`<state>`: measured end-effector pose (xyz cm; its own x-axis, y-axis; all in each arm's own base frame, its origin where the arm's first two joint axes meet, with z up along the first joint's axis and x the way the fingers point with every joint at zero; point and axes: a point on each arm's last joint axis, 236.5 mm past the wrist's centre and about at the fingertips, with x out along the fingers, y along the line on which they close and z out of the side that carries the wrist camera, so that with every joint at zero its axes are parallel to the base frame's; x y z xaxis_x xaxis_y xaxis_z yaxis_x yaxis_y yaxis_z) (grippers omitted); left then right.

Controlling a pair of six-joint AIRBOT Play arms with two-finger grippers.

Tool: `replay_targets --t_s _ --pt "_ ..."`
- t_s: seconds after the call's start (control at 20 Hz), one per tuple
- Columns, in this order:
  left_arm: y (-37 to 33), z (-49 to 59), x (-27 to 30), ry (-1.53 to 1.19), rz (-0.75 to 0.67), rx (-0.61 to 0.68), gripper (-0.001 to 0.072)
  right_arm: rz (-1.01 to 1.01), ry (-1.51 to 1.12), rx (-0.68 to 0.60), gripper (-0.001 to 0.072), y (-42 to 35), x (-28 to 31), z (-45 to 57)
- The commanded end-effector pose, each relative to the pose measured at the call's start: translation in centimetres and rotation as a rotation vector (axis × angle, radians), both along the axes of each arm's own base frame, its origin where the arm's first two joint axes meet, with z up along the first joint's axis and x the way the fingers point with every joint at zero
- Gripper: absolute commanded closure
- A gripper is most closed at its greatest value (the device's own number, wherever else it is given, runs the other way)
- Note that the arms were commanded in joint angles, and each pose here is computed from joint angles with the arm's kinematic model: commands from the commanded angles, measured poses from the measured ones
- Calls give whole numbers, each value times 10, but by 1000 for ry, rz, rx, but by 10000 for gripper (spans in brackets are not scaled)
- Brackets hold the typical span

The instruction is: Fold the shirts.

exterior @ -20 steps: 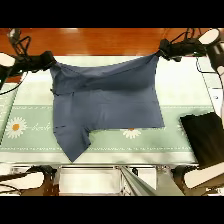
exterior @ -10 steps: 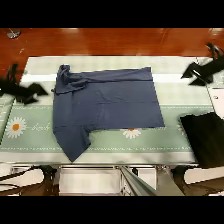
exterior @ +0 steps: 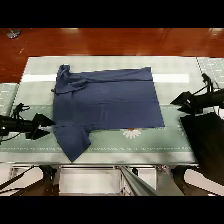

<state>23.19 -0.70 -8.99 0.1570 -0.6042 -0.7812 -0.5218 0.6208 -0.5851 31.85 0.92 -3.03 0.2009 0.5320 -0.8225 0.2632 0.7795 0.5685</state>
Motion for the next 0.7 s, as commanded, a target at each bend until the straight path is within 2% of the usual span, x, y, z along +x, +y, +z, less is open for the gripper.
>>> replay_targets --t_s 0.0,0.15,0.2,0.25,0.35,0.5,0.65 --pt "-25 -6 4 -47 32 -59 10 0 25 16 88 7 -17 -13" --pt "-39 -15 5 -58 -8 -30 28 -35 34 -4 88 -4 -17 -16" --pt "-41 -15 7 -66 -19 -25 267 -57 45 -8 87 -11 -19 -17" --pt "-41 -12 10 -94 -44 -22 667 -72 75 -31 88 -20 -25 -21" --pt "-41 -3 20 -138 -58 -25 679 -59 196 -96 88 -31 -53 -35" --pt "-38 1 26 -156 -61 -18 679 -27 278 -69 88 -6 -79 -56" --pt "-38 1 27 -157 -60 -17 678 0 262 -50 87 18 -71 -67"
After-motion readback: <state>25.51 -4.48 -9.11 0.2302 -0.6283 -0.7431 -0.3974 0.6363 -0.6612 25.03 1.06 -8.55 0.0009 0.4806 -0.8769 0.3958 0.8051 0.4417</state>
